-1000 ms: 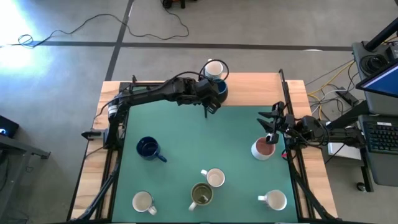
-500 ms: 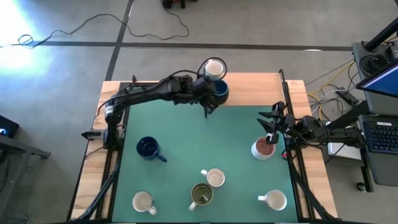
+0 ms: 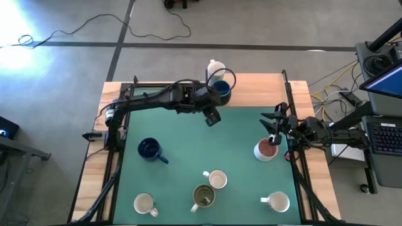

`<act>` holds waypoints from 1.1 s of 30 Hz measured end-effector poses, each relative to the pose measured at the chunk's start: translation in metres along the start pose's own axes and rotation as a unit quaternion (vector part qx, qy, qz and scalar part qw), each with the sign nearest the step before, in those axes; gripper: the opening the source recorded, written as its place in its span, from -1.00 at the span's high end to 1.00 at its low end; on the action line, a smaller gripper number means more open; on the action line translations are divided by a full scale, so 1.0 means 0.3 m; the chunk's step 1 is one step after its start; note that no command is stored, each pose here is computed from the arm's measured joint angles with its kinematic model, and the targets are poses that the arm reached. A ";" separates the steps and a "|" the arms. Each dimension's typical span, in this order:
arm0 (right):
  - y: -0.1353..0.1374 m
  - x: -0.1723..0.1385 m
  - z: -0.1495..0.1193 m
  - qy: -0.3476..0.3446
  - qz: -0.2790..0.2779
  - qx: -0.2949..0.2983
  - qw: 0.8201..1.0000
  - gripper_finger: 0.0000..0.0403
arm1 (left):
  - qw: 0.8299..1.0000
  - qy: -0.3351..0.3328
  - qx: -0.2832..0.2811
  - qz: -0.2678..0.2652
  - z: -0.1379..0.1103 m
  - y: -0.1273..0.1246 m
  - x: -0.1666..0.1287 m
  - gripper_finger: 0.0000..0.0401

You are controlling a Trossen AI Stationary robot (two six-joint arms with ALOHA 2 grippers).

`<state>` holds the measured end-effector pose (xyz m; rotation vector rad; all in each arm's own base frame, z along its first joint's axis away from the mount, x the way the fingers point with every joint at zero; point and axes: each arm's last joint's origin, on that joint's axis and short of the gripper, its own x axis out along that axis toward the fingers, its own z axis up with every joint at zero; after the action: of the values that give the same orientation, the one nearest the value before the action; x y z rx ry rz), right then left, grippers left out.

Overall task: Place coffee mugs
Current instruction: Put the top white mug on the shelf

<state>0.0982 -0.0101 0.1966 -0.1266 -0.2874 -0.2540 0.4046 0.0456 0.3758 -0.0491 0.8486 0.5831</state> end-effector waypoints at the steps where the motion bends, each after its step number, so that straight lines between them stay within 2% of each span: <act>1: 0.000 0.000 0.000 0.000 0.000 0.000 1.000 0.39 | 1.000 0.012 -0.004 0.000 -0.012 -0.009 -0.009 0.46; 5: 0.000 0.000 0.000 0.000 0.000 0.000 1.000 0.39 | 0.997 0.079 -0.006 0.008 -0.077 -0.051 -0.048 0.35; 10: 0.000 0.000 0.000 0.000 0.000 0.000 1.000 0.39 | 0.985 0.169 -0.010 0.038 -0.170 -0.104 -0.109 0.13; 13: 0.000 0.000 0.000 0.000 0.000 0.000 1.000 0.39 | 0.981 0.188 -0.024 0.042 -0.214 -0.145 -0.124 0.02; 18: 0.000 0.000 0.000 -0.001 0.000 0.000 1.000 0.39 | 0.965 0.253 -0.057 0.038 -0.347 -0.138 -0.164 -0.05; 21: 0.000 0.000 0.000 0.000 0.000 0.000 1.000 0.39 | 0.955 0.282 -0.079 0.046 -0.449 -0.137 -0.154 -0.06; 24: 0.000 0.000 0.000 0.001 0.000 0.000 1.000 0.39 | 0.951 0.289 -0.106 0.039 -0.542 -0.131 -0.152 -0.06; 27: 0.000 0.000 0.000 0.000 0.000 0.000 1.000 0.39 | 0.955 0.272 -0.114 0.012 -0.599 -0.124 -0.145 -0.03; 30: 0.000 0.000 -0.001 0.001 0.000 0.000 1.000 0.39 | 0.967 0.236 -0.098 -0.019 -0.624 -0.123 -0.125 0.01; 33: 0.000 0.001 -0.002 0.003 0.000 -0.001 1.000 0.39 | 0.983 0.169 -0.068 -0.039 -0.633 -0.119 -0.111 0.05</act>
<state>0.0987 -0.0101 0.1960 -0.1274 -0.2811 -0.2536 0.2738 -0.0507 0.2659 -0.3119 1.1288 0.5669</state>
